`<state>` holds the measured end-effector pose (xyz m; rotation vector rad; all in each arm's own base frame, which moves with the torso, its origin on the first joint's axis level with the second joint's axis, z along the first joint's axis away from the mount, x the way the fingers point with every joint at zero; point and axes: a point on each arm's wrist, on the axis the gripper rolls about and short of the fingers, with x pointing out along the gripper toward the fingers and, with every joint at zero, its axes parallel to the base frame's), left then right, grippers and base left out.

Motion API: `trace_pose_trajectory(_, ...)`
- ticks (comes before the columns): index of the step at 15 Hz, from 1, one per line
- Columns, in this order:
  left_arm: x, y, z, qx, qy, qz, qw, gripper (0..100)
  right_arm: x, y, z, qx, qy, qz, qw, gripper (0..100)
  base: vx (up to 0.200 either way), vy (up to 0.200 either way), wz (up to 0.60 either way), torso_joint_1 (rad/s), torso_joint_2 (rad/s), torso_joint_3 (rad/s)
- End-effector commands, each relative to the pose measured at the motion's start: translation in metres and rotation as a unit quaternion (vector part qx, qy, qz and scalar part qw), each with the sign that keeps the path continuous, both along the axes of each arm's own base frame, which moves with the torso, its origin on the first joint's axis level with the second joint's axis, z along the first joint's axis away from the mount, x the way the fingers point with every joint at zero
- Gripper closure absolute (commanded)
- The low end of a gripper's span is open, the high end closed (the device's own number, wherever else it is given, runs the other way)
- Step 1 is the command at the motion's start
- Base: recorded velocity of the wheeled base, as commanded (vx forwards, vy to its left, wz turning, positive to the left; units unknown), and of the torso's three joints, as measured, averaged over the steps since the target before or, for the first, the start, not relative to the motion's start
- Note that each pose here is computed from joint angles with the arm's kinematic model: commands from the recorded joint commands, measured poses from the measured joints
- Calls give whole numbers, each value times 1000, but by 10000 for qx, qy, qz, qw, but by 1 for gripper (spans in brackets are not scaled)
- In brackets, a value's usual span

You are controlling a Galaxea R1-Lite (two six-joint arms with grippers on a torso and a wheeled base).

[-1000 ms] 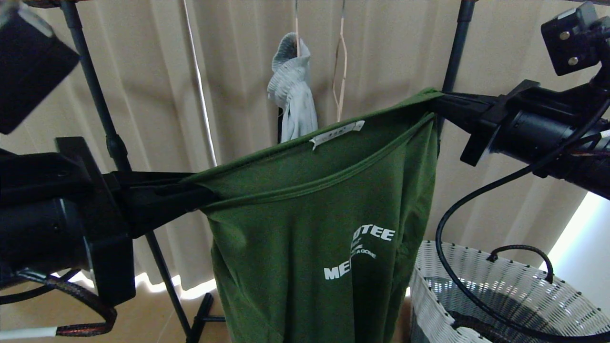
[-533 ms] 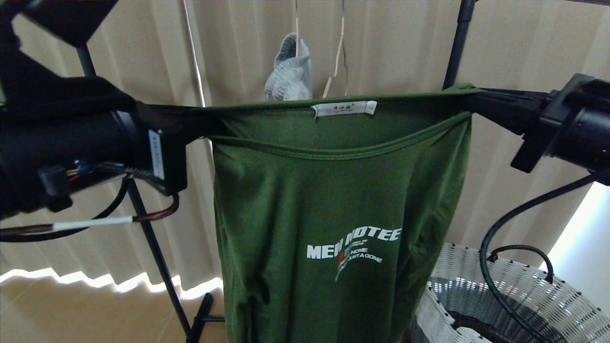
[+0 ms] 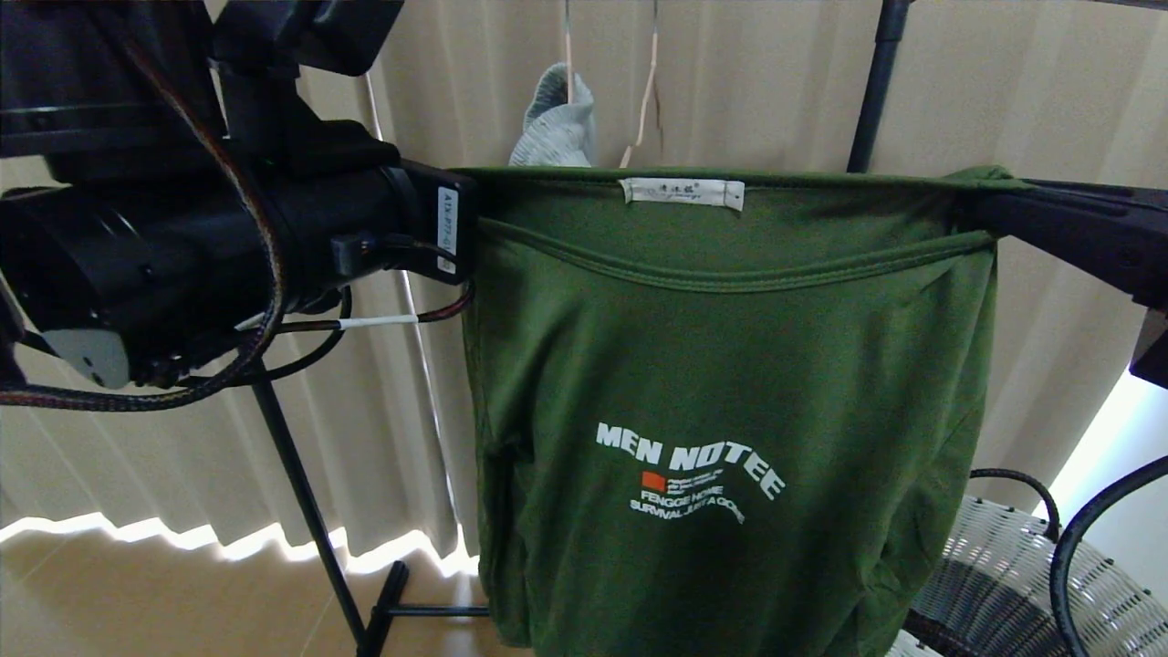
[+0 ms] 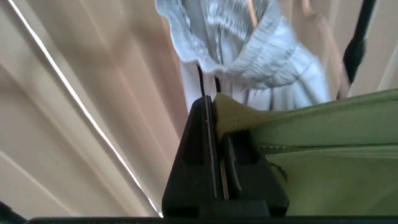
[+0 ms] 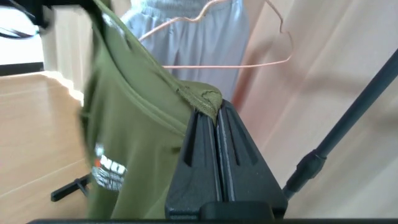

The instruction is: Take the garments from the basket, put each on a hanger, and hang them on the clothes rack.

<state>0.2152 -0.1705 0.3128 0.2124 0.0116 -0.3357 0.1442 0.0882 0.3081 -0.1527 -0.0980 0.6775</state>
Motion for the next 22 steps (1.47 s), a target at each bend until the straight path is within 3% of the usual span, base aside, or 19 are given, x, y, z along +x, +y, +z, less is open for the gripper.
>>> trace_pose_trajectory(1, 0, 0, -3, 46, 56, -2, 10000, 100, 0, 0, -1, -9, 0, -9, 10000, 100, 0, 0, 0, 0, 0, 0)
trace_pose_trajectory(3, -15, 11, 1, 72, 79, -79, 9999, 100, 10, 3, -3, -45, 49, -109, 9999, 100, 0, 0, 0, 0, 0, 0)
trace_pose_trajectory(5, -38, 23, 4, 282, 359, -353, 9983, 100, 20, 4, -5, -71, 96, -201, 9997, 100, 0, 0, 0, 0, 0, 0)
trace_pose_trajectory(6, -38, 23, 4, 282, 359, -353, 9983, 100, 20, 4, -5, -71, 96, -201, 9997, 100, 0, 0, 0, 0, 0, 0)
trace_pose_trajectory(7, -57, 37, 6, 363, 579, -775, 9946, 100, 34, 11, -3, -22, 9, -224, 9997, 100, 0, 0, 0, 0, 0, 0)
trace_pose_trajectory(10, -75, 49, 8, 408, 767, -1301, 9877, 100, 64, 14, -3, 108, -234, -462, 9986, 100, 0, 0, 0, 0, 0, 0)
trace_pose_trajectory(15, -75, 48, 4, 323, 801, -1304, 9877, 100, 71, 15, -8, 134, -271, -492, 9983, 100, 0, 0, 0, 0, 0, 0)
trace_pose_trajectory(19, -66, 42, 12, 6, 326, -1113, 9933, 100, 67, 13, -6, 135, -261, -576, 9979, 100, 0, 0, 0, 0, 0, 0)
trace_pose_trajectory(22, -62, 40, 11, 172, 227, -937, 9952, 100, 65, 12, -12, 91, -172, -637, 9978, 100, 0, 0, 0, 0, 0, 0)
